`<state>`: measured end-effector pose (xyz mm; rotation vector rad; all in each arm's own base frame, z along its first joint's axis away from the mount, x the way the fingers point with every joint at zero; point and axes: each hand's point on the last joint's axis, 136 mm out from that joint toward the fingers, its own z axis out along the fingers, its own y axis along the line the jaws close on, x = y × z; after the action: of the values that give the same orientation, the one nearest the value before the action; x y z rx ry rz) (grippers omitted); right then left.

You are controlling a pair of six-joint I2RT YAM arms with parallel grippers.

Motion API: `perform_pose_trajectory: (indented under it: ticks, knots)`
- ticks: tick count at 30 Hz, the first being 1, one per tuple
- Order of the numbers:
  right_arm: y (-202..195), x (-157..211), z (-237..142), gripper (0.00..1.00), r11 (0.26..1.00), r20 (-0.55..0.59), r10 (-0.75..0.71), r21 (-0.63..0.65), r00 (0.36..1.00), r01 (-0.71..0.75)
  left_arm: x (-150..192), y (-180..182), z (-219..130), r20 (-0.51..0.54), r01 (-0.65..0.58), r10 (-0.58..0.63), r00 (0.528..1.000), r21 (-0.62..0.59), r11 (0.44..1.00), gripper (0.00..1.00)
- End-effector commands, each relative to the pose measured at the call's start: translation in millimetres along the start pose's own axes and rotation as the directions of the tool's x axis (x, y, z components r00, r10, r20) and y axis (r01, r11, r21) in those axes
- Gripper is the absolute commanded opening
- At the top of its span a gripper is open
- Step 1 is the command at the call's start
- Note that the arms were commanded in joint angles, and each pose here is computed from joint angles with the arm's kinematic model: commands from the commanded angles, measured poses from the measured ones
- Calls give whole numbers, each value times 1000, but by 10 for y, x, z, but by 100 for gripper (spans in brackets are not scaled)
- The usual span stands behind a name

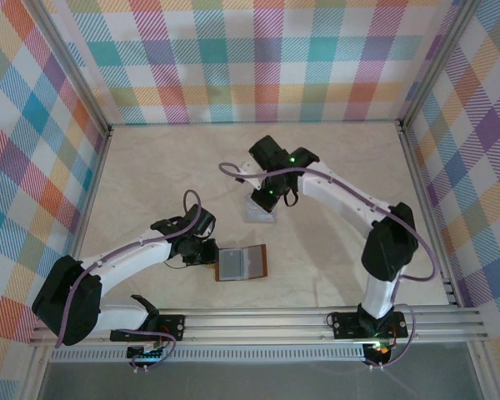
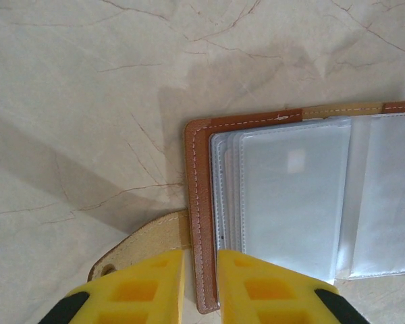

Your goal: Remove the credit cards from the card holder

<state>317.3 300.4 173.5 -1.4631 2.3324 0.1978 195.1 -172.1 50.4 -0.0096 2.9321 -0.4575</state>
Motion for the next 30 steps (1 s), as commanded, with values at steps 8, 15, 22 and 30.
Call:
perform_pose_trajectory:
  ticks: [8,15,22,30]
  knots:
    - [-139,204,262,0,936,-177,-334,-178,926,304,78,91,-7,-22,-7,6,1000,-32,999,20]
    - [-192,148,479,0,910,-192,-395,-220,899,353,66,97,25,-31,6,-7,999,-33,999,20]
    - [-169,146,691,0,893,-195,-416,-274,888,358,71,118,44,-35,11,-12,999,-38,999,20]
    - [-57,236,849,0,874,-200,-422,-348,884,339,80,136,70,-43,17,-19,999,-41,999,20]
